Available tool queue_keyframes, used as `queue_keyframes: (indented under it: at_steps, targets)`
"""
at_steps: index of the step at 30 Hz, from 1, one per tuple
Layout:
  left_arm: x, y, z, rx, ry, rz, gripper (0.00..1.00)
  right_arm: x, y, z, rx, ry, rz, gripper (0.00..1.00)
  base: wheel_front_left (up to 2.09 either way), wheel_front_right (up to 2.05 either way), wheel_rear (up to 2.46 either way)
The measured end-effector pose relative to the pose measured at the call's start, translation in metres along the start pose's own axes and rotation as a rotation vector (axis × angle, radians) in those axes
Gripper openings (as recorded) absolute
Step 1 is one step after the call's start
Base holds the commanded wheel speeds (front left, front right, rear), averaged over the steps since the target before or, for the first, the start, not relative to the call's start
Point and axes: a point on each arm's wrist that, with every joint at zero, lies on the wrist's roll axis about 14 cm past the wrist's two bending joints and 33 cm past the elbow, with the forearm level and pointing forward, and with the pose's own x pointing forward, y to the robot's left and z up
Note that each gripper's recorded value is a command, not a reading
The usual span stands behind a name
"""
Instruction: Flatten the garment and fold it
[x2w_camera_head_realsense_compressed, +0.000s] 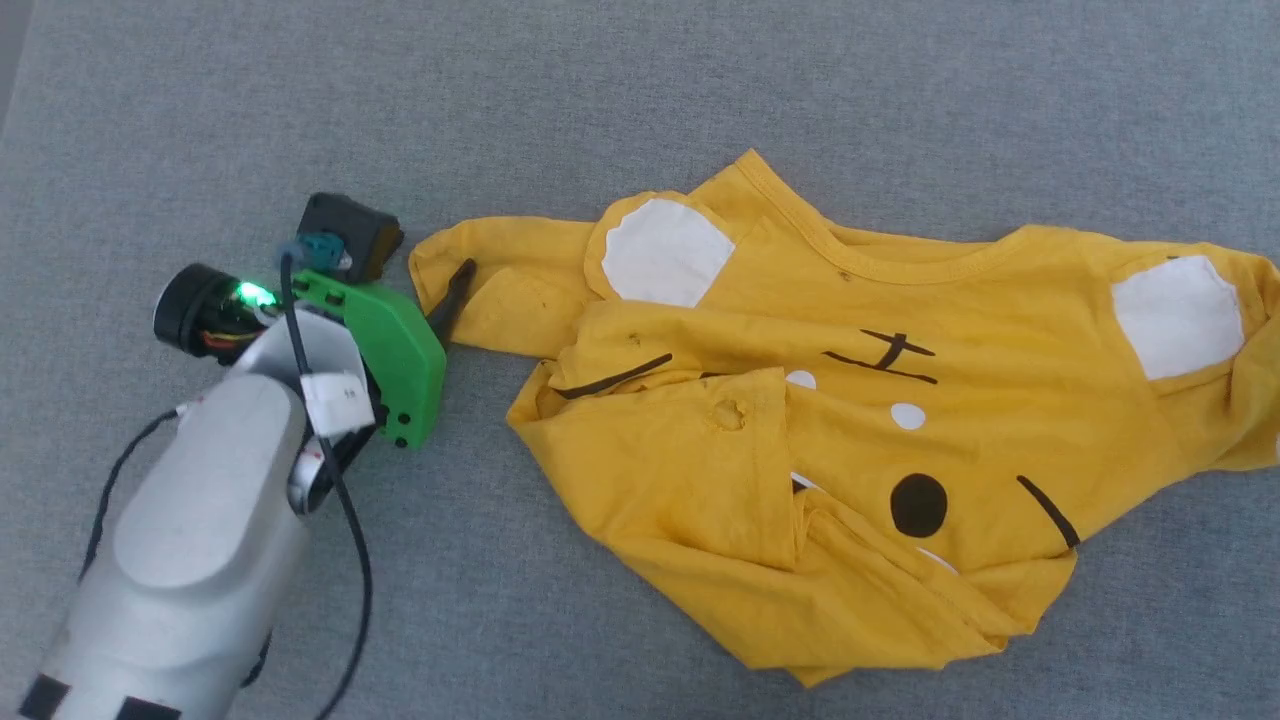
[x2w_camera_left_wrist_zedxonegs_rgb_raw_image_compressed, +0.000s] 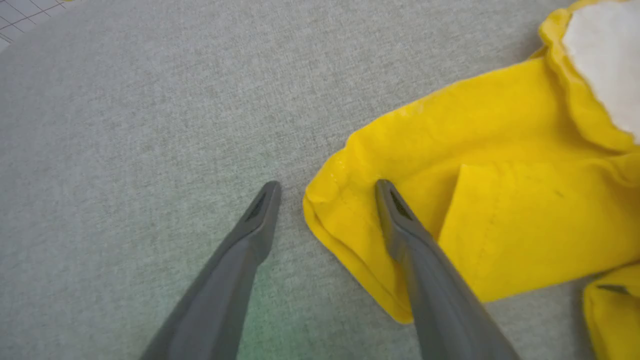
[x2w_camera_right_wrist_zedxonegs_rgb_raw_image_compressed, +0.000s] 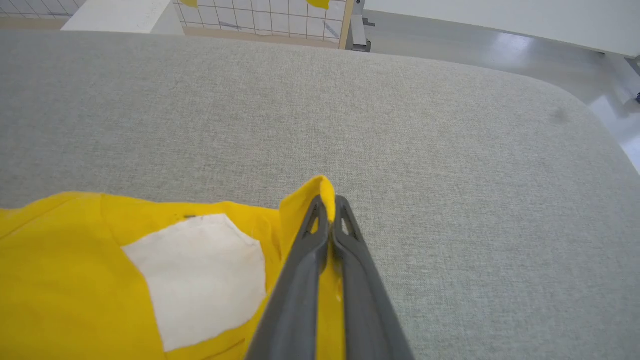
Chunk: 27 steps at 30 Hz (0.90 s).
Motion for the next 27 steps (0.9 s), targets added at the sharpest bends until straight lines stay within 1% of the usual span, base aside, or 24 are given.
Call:
queue_keyframes:
  at_steps: [3, 4, 5, 7, 10, 15, 16, 18, 20, 21, 23, 27]
  targets:
    - [0.002, 0.002, -0.005, 0.009, 0.053, -0.015, 1.0, 0.001, -0.001, -0.001, -0.004, 0.006, -0.001, 0.0, 0.0, 0.0, 0.0]
    - [0.003, 0.002, -0.006, 0.006, 0.07, -0.02, 0.38, 0.001, 0.0, -0.001, -0.004, 0.007, 0.0, 0.0, 0.0, 0.0, 0.0]
    - [0.004, -0.001, -0.009, -0.003, 0.095, -0.035, 0.0, 0.001, 0.0, -0.001, -0.004, 0.008, 0.001, 0.0, 0.0, 0.0, 0.0]
    - [0.006, -0.005, -0.012, -0.006, 0.146, -0.065, 0.0, 0.001, 0.002, -0.002, -0.003, 0.01, 0.005, 0.0, 0.0, 0.0, 0.0]
    - [0.006, -0.011, -0.012, -0.027, 0.164, -0.097, 0.0, 0.001, 0.003, -0.002, -0.003, 0.014, 0.006, 0.0, 0.0, 0.0, 0.0]
    - [0.002, -0.005, -0.002, -0.049, 0.088, -0.082, 0.0, -0.004, 0.003, 0.009, -0.001, -0.043, 0.009, 0.0, 0.0, 0.0, 0.0]
    - [0.001, -0.005, 0.003, -0.075, 0.05, -0.078, 0.0, -0.006, 0.003, 0.014, 0.001, -0.065, 0.012, 0.0, 0.0, 0.0, 0.0]
    - [-0.004, 0.0, 0.014, -0.169, -0.025, -0.064, 0.0, -0.011, 0.007, 0.024, 0.006, -0.108, 0.025, 0.0, 0.0, 0.0, 0.0]
    - [-0.014, 0.009, 0.037, -0.272, -0.139, -0.04, 0.0, -0.018, 0.014, 0.036, 0.023, -0.157, 0.049, 0.0, 0.0, 0.0, 0.0]
    - [-0.021, 0.016, 0.053, -0.298, -0.205, -0.029, 0.0, -0.022, 0.017, 0.044, 0.026, -0.184, 0.063, 0.0, 0.0, 0.0, 0.0]
    - [-0.038, 0.032, 0.084, -0.325, -0.329, 0.006, 0.0, -0.03, 0.025, 0.06, 0.015, -0.237, 0.093, 0.0, 0.0, 0.0, 0.0]
    - [-0.086, 0.064, 0.143, -0.277, -0.549, 0.097, 0.0, -0.051, 0.043, 0.109, 0.003, -0.386, 0.163, 0.0, 0.0, 0.0, 0.0]
